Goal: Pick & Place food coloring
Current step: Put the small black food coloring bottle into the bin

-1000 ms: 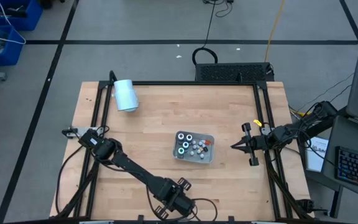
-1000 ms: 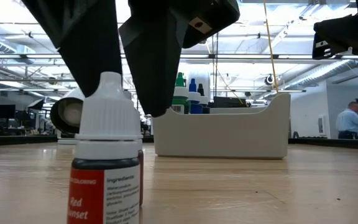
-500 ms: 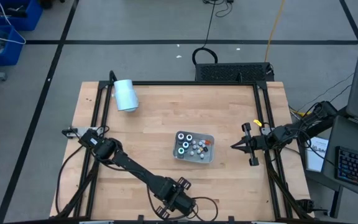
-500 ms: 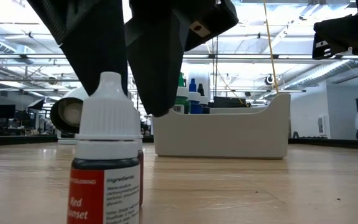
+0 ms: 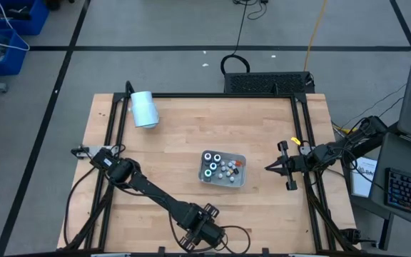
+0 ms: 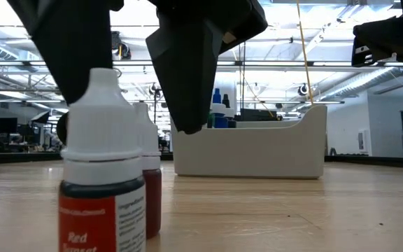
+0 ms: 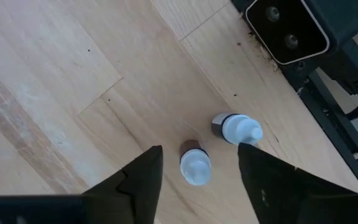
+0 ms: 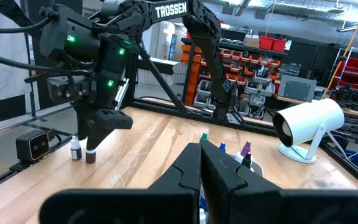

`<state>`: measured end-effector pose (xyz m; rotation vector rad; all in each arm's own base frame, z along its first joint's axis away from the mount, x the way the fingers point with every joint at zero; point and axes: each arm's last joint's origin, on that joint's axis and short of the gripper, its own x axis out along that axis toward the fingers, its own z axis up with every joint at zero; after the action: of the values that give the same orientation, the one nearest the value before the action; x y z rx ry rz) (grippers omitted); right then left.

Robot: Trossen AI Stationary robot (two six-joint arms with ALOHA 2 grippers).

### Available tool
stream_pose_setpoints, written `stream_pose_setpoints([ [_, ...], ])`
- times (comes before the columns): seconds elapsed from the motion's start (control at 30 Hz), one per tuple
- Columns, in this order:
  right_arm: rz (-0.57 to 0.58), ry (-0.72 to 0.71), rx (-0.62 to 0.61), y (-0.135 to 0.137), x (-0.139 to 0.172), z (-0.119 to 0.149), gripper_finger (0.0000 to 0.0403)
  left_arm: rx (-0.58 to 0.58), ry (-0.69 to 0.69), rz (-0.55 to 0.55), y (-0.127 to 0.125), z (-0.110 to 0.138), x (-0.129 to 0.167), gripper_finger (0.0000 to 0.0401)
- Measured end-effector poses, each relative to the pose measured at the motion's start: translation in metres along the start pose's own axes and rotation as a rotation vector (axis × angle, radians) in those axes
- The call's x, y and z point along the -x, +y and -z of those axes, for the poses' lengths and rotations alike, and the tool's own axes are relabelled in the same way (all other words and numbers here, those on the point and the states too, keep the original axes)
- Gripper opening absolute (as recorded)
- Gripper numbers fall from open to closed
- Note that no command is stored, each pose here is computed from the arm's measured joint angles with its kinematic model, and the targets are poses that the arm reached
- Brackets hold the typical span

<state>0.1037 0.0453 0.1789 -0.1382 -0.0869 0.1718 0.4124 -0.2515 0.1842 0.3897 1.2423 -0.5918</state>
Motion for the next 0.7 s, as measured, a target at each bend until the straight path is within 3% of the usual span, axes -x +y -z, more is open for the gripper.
stream_pose_setpoints([
  [0.17,0.0,0.0,0.0,0.0,0.0,0.0,0.0,-0.021,0.001,0.001,0.0,0.0,-0.001,0.0219],
  [0.5,0.0,0.0,0.0,0.0,0.0,0.0,0.0,-0.014,-0.006,-0.001,0.006,0.0,-0.003,0.0164],
  [0.7,0.0,0.001,0.001,0.0,0.0,0.0,0.0,-0.013,0.026,-0.009,0.009,0.003,-0.012,0.0161],
])
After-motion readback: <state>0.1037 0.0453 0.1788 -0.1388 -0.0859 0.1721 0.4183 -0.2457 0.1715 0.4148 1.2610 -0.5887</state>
